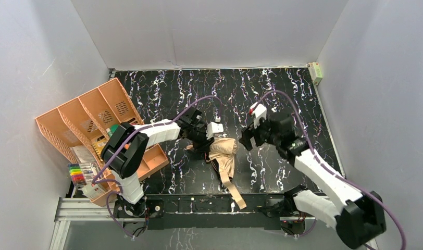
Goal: Put away the umbrella
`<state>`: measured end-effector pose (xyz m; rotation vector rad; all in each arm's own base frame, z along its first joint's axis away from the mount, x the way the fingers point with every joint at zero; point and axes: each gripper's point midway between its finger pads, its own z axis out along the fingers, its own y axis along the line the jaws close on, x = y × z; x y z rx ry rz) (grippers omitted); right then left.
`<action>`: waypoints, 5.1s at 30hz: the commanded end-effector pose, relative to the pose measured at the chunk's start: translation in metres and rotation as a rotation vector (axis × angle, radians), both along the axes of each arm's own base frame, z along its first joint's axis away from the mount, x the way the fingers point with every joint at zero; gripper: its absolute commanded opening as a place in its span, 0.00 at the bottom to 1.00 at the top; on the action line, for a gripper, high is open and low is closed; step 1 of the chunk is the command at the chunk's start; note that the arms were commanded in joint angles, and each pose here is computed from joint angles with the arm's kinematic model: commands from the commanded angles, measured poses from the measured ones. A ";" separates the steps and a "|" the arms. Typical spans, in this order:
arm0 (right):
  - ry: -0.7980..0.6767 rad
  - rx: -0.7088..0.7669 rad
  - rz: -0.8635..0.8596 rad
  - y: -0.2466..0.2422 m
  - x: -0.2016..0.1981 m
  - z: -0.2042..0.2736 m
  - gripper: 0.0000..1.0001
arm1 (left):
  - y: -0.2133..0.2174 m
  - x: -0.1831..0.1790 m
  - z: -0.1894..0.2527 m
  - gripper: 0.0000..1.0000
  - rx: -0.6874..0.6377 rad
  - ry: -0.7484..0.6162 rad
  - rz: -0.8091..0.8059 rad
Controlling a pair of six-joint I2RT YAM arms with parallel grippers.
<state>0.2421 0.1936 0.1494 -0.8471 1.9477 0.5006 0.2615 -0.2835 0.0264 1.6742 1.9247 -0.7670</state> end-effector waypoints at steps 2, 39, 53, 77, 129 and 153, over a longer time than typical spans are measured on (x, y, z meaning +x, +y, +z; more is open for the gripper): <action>0.192 0.228 0.142 0.018 0.016 0.023 0.97 | 0.014 0.009 -0.003 0.00 0.101 -0.201 -0.003; 0.574 -0.145 0.541 0.059 0.013 -0.116 0.93 | 0.011 0.015 -0.012 0.00 0.188 -0.578 -0.059; 0.508 -0.306 0.514 0.039 0.025 -0.143 0.23 | 0.002 0.026 0.031 0.29 0.039 -0.648 0.107; -0.073 -0.550 0.562 0.033 0.033 -0.154 0.00 | 0.057 0.027 0.159 0.98 -0.409 -0.268 0.607; -0.486 -0.625 0.689 0.056 0.001 -0.138 0.00 | -0.008 -0.018 -0.020 0.53 -0.020 0.257 0.001; -0.175 -0.158 0.387 0.071 -0.034 -0.038 0.94 | 0.000 0.001 -0.022 0.00 0.058 0.135 0.043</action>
